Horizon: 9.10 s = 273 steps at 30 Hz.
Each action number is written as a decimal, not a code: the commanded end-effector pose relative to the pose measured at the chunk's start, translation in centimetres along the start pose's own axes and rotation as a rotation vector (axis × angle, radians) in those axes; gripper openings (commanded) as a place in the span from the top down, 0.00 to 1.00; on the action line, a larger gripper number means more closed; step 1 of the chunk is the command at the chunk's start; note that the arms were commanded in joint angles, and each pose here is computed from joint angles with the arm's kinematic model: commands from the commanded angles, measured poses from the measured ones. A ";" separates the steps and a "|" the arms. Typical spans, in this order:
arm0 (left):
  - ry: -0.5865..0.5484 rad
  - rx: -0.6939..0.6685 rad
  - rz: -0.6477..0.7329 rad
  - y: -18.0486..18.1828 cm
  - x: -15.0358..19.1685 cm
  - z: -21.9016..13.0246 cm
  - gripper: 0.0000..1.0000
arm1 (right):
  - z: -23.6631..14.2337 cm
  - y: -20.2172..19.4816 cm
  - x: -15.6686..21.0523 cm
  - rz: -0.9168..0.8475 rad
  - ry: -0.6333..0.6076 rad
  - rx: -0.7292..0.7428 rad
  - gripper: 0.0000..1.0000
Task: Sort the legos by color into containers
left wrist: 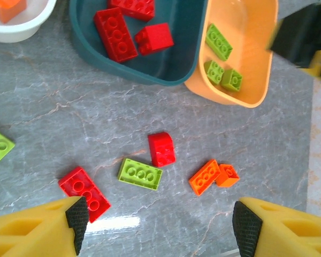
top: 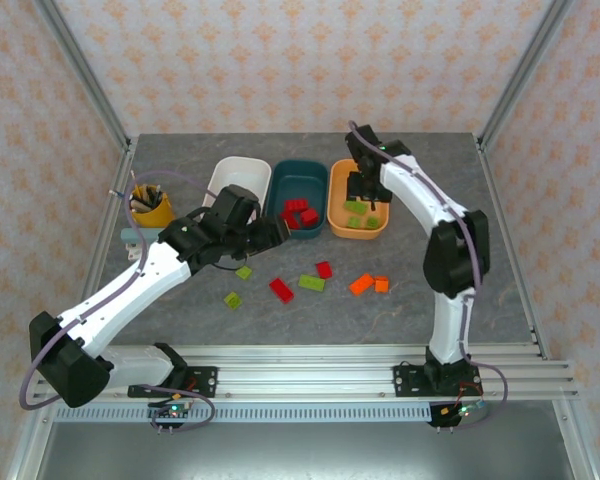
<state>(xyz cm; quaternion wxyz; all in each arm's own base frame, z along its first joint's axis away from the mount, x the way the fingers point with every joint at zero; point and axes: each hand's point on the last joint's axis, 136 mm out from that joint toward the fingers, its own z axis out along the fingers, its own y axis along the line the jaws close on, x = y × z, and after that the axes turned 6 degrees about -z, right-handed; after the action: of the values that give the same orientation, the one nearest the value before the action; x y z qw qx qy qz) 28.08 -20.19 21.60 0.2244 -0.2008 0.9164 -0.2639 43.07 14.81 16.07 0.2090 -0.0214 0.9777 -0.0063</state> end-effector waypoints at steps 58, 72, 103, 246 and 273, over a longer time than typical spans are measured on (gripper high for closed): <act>0.504 -0.300 0.950 -6.0 17.1 22.2 0.37 | -22.7 -10.7 21.6 0.542 -0.559 -0.350 0.35; 0.470 -0.330 0.928 -5.6 16.5 22.3 0.69 | -21.7 -9.1 20.8 0.511 -0.536 -0.372 0.35; -0.080 -0.496 -0.020 8.5 -18.8 9.7 0.68 | -16.7 9.9 8.7 0.170 -0.301 -0.693 0.34; -0.012 0.052 0.150 -4.8 0.6 2.7 0.28 | 3.6 -0.4 -7.4 0.173 -0.038 -0.044 0.38; 0.365 -0.241 0.364 -10.6 16.4 18.5 0.28 | -18.1 -9.4 23.5 0.578 -0.074 -0.177 0.37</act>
<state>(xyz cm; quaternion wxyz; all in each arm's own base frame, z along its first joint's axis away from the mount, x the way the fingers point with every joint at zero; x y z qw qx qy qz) 27.68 -43.67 8.54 0.0844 -0.0101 0.9830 -0.1628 17.82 5.05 24.82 0.2784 0.2090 0.9269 0.1404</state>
